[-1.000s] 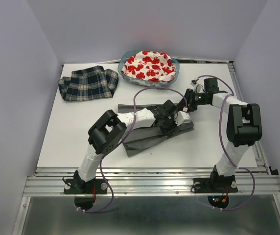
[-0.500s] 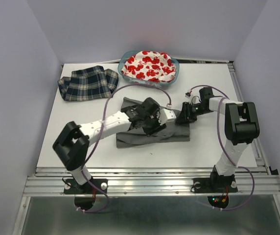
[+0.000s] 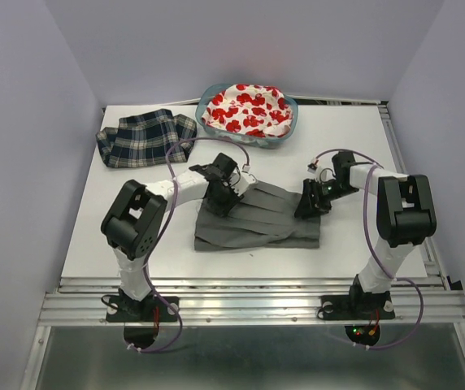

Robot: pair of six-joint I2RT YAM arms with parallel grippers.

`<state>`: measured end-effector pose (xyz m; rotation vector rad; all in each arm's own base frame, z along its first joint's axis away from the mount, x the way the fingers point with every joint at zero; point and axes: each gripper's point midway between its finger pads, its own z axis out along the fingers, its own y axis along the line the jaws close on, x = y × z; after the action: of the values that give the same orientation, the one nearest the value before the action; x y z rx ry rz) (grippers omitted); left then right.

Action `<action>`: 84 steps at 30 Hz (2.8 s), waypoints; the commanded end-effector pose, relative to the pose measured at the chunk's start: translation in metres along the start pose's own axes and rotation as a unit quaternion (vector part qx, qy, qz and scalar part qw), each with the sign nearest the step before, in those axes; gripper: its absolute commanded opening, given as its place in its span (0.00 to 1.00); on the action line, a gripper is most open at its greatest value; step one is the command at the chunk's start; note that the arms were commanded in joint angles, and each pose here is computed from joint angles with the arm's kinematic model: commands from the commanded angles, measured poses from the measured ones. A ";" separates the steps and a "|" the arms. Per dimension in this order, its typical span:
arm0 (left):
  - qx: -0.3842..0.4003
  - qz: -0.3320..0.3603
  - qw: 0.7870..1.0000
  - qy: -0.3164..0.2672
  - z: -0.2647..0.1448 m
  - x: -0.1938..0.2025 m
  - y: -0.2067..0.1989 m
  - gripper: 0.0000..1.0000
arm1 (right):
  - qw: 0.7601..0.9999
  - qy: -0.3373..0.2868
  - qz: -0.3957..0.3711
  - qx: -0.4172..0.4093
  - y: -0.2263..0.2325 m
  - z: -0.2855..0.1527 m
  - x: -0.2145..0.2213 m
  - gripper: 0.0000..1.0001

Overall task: Fold and stack the skirts
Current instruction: Fold the skirt

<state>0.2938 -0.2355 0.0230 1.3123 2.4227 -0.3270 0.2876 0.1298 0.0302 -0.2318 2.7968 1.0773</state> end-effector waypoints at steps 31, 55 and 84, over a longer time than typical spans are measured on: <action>-0.007 -0.066 0.987 -0.150 -0.070 -0.049 0.012 0.54 | 0.981 -0.024 -0.191 0.024 0.053 -0.024 -0.049 0.61; -0.019 -0.042 0.985 -0.167 -0.062 -0.077 0.082 0.59 | 0.981 0.100 -0.156 -0.059 0.126 0.042 0.028 0.64; -0.103 0.617 0.755 -0.197 -0.077 0.040 -0.110 0.99 | 0.977 0.065 -0.194 -0.068 0.131 0.081 -0.013 0.57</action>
<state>0.1558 -0.2221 0.0738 2.1073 1.0176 -0.0717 0.2701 0.2768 0.0831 -0.8317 2.6089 1.2411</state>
